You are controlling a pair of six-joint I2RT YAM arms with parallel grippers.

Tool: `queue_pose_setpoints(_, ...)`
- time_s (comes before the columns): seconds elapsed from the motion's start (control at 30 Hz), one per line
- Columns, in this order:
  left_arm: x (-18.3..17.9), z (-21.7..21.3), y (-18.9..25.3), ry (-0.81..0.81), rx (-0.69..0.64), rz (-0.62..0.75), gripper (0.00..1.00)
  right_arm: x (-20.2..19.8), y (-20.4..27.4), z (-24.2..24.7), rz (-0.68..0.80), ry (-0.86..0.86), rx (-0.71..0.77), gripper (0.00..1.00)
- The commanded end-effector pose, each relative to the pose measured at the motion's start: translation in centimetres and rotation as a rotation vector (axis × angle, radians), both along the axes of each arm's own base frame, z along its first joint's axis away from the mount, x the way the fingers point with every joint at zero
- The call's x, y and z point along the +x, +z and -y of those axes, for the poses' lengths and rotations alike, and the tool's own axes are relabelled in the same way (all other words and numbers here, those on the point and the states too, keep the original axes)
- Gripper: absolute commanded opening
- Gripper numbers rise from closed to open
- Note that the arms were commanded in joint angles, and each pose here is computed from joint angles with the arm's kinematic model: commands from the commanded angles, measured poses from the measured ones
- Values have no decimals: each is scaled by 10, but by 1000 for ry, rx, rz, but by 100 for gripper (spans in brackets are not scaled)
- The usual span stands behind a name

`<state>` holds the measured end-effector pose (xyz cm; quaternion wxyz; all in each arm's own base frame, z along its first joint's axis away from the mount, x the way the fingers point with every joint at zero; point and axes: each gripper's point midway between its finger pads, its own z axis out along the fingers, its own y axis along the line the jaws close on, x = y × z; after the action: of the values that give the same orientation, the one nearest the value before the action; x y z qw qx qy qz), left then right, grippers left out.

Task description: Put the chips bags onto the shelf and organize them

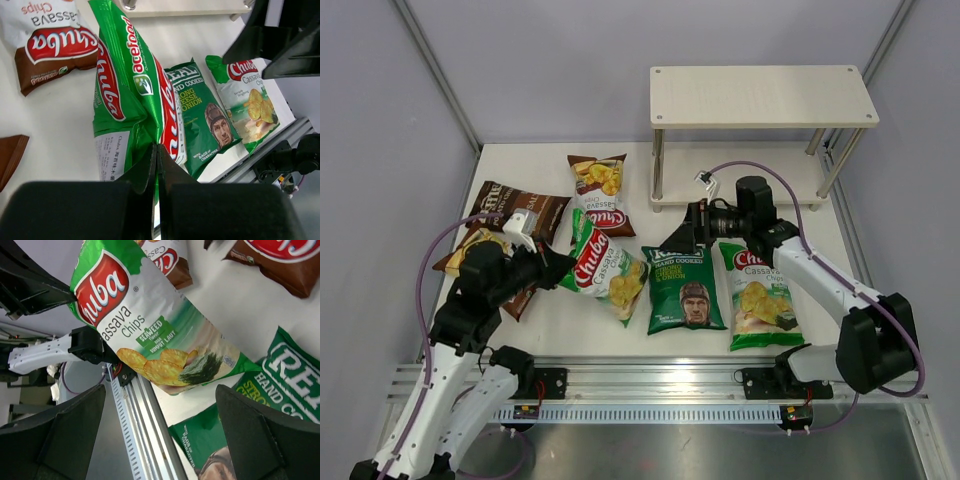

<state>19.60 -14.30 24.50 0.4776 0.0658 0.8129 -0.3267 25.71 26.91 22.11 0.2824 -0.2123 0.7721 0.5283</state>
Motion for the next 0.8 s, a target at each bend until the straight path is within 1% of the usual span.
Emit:
queue_pose_setpoints(0.0,-5,13,43,-120,-26,211,0,3,17,-16,181,140,99,99)
queue_pose_setpoints(0.07,-7,15,45,-138,-25,225,0,5,22,-23,257,188,110,99)
queue_pose_setpoints(0.1,-10,18,46,-168,-27,230,0,10,16,-27,249,195,105,100)
queue_pose_setpoints(0.13,-11,19,46,-180,-30,230,0,14,22,-31,268,204,111,100)
queue_pose_setpoints(0.2,-17,24,46,-230,-32,235,0,10,20,-45,296,245,115,99)
queue_pose_setpoints(0.23,-20,26,47,-252,-34,240,0,11,23,-51,346,250,127,99)
queue_pose_setpoints(0.33,-28,30,52,-296,-46,265,0,2,29,-68,427,292,170,99)
queue_pose_setpoints(0.4,-30,30,54,-299,-55,280,0,-3,22,-77,433,301,181,99)
queue_pose_setpoints(0.43,-31,30,55,-303,-58,282,0,-2,30,-82,509,302,222,100)
queue_pose_setpoints(0.47,-32,31,55,-308,-61,283,0,-6,30,-85,502,306,250,99)
queue_pose_setpoints(0.5,-33,32,56,-317,-64,283,0,-6,20,-88,486,309,260,100)
queue_pose_setpoints(0.53,-34,33,55,-325,-64,281,0,-5,28,-90,537,315,299,99)
queue_pose_setpoints(0.57,-35,34,55,-334,-67,280,0,-4,21,-93,508,326,308,100)
queue_pose_setpoints(0.63,-40,36,58,-358,-78,292,0,-7,25,-96,530,359,345,99)
queue_pose_setpoints(0.67,-41,36,61,-366,-82,307,0,-9,21,-98,497,372,353,99)
queue_pose_setpoints(0.73,-46,37,64,-382,-94,319,0,-16,25,-100,515,407,379,100)
queue_pose_setpoints(0.77,-47,38,65,-386,-99,321,0,-21,23,-103,492,430,381,100)
